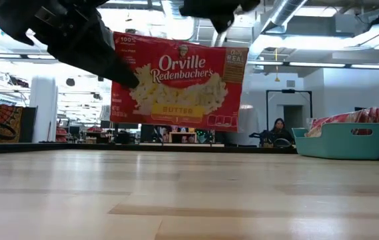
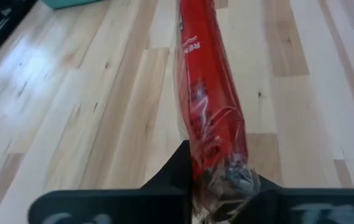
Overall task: Sort popcorn bags into baskets
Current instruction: Put the popcorn bag into the green bin
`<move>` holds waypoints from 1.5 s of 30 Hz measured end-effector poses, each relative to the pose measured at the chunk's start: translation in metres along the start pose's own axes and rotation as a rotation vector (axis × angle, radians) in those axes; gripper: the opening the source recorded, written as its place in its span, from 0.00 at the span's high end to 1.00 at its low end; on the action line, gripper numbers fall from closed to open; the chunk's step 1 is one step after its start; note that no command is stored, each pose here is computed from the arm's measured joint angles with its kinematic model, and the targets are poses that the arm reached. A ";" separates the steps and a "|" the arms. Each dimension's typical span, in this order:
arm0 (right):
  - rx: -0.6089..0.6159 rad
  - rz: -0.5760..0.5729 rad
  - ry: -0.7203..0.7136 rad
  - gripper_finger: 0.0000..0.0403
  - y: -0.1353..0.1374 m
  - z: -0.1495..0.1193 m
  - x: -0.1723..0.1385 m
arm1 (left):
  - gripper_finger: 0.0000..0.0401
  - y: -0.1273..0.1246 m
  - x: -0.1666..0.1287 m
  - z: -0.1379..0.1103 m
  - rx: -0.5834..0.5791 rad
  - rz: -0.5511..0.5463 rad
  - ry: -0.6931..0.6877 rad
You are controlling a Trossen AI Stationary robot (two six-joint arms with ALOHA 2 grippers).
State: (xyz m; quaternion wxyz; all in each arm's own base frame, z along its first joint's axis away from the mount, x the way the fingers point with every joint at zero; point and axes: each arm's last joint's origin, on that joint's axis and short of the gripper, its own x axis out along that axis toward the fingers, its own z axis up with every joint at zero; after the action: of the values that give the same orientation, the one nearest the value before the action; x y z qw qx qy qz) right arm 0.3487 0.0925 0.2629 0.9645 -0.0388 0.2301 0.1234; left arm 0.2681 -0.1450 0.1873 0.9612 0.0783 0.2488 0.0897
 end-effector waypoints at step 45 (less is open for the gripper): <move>0.382 -0.987 0.342 0.98 -0.057 -0.026 -0.112 | 0.57 0.042 0.012 0.009 0.043 0.576 -0.057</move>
State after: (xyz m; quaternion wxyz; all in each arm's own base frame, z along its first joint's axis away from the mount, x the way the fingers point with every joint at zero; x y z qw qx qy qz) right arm 0.2554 0.0096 0.2910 0.8467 0.0139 0.3560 -0.3952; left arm 0.2777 -0.1024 0.1977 0.9008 0.1686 0.1910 0.3516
